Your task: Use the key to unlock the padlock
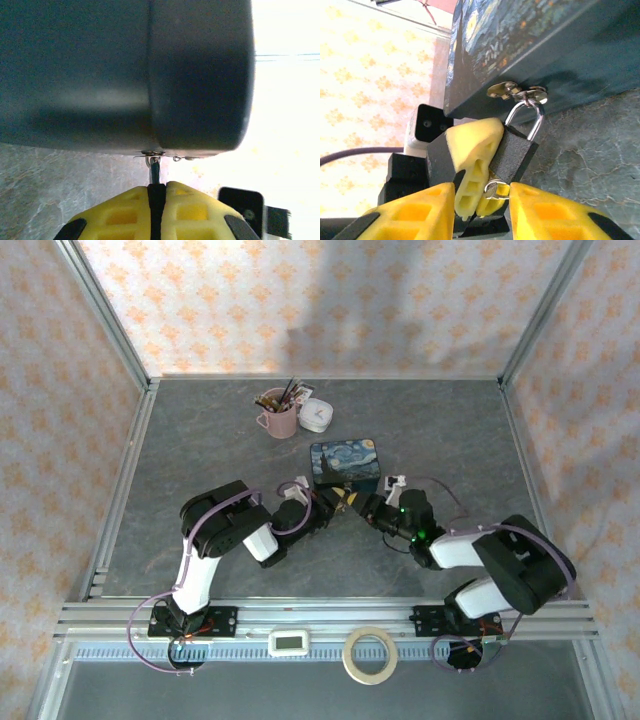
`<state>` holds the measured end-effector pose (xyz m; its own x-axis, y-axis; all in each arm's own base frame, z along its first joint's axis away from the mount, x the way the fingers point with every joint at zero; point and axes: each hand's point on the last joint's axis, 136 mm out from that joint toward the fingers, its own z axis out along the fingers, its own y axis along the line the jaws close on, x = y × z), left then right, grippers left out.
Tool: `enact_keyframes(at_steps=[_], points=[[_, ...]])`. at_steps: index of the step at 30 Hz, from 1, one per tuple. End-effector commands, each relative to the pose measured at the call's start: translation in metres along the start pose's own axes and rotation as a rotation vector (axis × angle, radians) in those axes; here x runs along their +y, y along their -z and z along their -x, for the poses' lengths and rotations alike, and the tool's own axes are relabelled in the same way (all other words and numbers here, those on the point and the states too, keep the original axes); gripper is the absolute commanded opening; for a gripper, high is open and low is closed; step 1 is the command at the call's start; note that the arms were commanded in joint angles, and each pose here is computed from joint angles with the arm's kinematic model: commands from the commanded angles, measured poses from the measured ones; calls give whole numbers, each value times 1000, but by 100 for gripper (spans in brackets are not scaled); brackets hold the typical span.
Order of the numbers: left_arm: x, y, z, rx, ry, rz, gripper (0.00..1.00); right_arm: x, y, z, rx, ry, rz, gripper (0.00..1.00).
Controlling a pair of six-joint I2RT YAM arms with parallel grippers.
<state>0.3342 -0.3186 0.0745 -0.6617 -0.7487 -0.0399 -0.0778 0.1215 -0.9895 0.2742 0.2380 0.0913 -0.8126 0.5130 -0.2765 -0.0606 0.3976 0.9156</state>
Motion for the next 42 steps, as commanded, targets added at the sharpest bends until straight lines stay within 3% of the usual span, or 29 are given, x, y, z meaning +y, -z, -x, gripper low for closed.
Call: enact_keyframes(at_steps=[1,20,23,26,30,35,42], points=[[-38,2,4,-33,45,-128,0,15,0,3,-24,-35,86,32],[-39,3,-3,-13,50,-131,0,-3,-23,9,-26,-47,24,31],[-40,1,-6,0,56,-139,1,2,-28,8,-11,-47,50,25],[-39,3,-9,11,57,-139,6,2,-32,9,-5,-48,57,11],[-37,13,-4,-5,49,-138,23,-5,-30,11,4,-36,39,1],[-30,20,9,-1,34,-140,38,-12,-28,16,75,29,7,0],[-26,16,14,49,-6,-152,40,-17,-34,17,197,125,-25,0]])
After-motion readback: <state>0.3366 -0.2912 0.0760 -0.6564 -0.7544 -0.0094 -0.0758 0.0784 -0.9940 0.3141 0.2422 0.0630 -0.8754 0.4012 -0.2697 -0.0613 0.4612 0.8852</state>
